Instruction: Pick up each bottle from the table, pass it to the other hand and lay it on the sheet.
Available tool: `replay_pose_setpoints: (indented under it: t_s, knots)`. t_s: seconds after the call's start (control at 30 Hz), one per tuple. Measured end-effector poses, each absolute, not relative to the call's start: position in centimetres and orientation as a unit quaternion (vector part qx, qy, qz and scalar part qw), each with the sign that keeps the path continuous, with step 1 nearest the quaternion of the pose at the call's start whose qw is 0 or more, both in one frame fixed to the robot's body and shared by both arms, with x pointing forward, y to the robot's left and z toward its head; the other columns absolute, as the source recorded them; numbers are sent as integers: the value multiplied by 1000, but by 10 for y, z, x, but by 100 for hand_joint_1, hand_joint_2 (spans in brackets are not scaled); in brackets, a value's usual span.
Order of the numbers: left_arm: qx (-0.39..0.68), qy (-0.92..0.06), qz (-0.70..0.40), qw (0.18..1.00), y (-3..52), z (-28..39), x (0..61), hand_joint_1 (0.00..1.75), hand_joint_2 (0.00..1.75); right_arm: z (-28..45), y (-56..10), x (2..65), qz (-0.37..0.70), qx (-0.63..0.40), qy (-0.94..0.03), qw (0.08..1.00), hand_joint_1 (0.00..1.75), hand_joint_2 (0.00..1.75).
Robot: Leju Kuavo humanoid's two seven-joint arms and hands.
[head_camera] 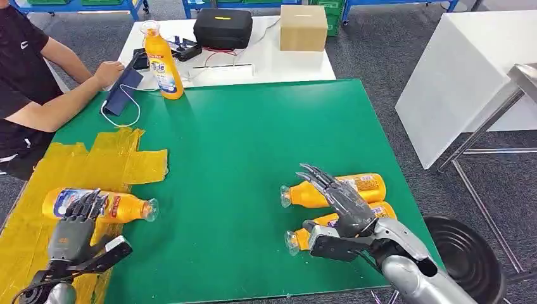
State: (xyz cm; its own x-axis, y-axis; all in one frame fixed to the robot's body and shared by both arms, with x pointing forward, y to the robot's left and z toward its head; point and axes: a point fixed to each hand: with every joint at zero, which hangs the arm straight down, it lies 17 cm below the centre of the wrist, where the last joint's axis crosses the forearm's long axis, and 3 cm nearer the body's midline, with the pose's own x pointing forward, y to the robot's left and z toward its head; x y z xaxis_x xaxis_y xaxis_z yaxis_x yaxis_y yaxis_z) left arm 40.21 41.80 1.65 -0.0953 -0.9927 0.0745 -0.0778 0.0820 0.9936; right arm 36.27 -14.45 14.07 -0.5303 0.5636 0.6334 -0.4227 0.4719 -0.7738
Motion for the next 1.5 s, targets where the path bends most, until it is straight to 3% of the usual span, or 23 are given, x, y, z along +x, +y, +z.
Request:
replay_pose_setpoints:
  t_s: [0.2,0.57,0.8,1.0,1.5]
  knots:
    - [431,-611,-445,493,406,29,395,0,175,118,-188,354,537,-86,-672,502,0,175]
    - [417,-629,-434,493,397,35,390,0,175,111,-203,349,550,-100,-657,506,0,175]
    - [258,-751,-282,539,364,80,393,0,175,74,-259,319,583,-145,-585,545,0,175]
    - [121,-825,-171,525,329,138,390,0,175,57,-310,291,586,-201,-530,579,0,175]
    - [97,-857,-150,484,298,179,383,0,175,35,-367,253,620,-248,-435,604,0,175]
